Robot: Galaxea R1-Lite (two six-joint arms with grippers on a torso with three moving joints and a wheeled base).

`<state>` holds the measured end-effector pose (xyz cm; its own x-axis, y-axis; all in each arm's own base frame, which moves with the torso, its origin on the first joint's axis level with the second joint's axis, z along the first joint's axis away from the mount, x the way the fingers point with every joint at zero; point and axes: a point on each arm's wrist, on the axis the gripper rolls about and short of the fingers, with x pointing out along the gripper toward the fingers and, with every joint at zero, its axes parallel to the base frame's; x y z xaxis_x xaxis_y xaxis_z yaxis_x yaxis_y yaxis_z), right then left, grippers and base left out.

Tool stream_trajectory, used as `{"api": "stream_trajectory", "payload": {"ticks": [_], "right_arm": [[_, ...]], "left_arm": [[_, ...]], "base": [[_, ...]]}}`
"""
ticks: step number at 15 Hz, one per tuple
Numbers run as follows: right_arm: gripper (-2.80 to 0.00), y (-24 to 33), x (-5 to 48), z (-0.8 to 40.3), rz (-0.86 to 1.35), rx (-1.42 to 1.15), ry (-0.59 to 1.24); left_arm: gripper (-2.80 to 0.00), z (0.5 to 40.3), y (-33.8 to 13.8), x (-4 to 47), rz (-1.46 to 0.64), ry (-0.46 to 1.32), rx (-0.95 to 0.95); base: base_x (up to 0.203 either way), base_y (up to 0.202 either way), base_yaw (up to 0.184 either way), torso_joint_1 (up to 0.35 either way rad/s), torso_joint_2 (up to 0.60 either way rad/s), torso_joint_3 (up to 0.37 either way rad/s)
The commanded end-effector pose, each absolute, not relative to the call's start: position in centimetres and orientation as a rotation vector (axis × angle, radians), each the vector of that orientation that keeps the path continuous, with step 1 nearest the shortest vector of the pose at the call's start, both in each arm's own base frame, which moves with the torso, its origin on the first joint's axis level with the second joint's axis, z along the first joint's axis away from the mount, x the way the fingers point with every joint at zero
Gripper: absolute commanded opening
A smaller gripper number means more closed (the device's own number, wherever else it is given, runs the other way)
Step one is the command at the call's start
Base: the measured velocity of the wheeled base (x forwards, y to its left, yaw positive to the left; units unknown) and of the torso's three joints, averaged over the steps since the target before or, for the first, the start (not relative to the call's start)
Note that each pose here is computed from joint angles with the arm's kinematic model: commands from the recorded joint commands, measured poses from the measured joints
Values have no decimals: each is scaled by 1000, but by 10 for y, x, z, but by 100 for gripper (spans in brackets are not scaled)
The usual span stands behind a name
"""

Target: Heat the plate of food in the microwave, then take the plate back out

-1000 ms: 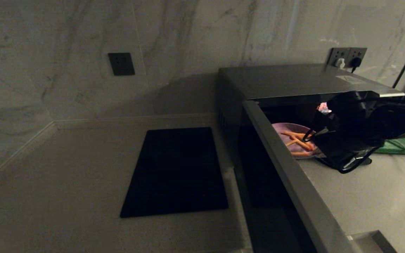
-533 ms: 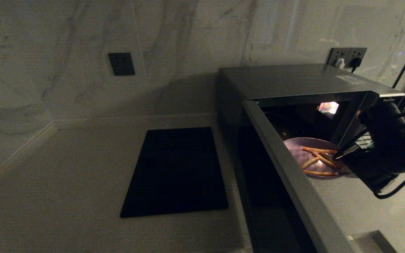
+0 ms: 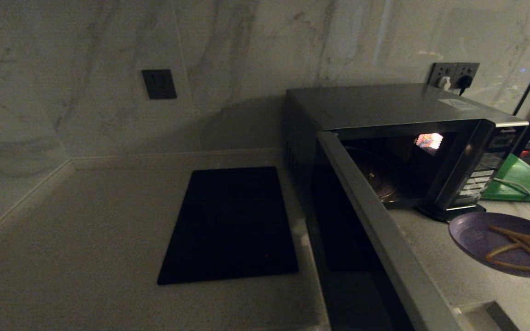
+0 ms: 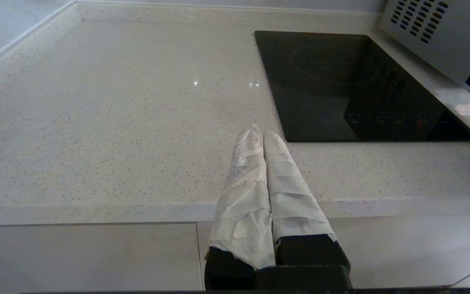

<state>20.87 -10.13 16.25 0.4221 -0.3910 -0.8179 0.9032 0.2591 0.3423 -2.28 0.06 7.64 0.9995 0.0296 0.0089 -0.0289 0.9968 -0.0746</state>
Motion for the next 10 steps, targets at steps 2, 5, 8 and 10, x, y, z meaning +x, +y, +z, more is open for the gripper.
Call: {"api": "stream_trajectory", "payload": {"ticks": [2,5,8,10], "right_arm": [[-280,-156,181,153,-1150,946,635],[-280,-205,175,134,-1214,944,572],[-280,-240,176,129,-1189,999,548],[-280,-256,178,117,-1204,1012,570]], "left_arm": [[-280,76,1,-23,30,-9,-75],[-280,76,1,-23,30,-9,-75],[-280,76,1,-23,30,-9,-75],[-280,76,1,-23,30,-9,-75]], "base": [[0,0,0,0,0,0],[0,0,0,0,0,0],[0,0,0,0,0,0],[0,0,0,0,0,0]]}}
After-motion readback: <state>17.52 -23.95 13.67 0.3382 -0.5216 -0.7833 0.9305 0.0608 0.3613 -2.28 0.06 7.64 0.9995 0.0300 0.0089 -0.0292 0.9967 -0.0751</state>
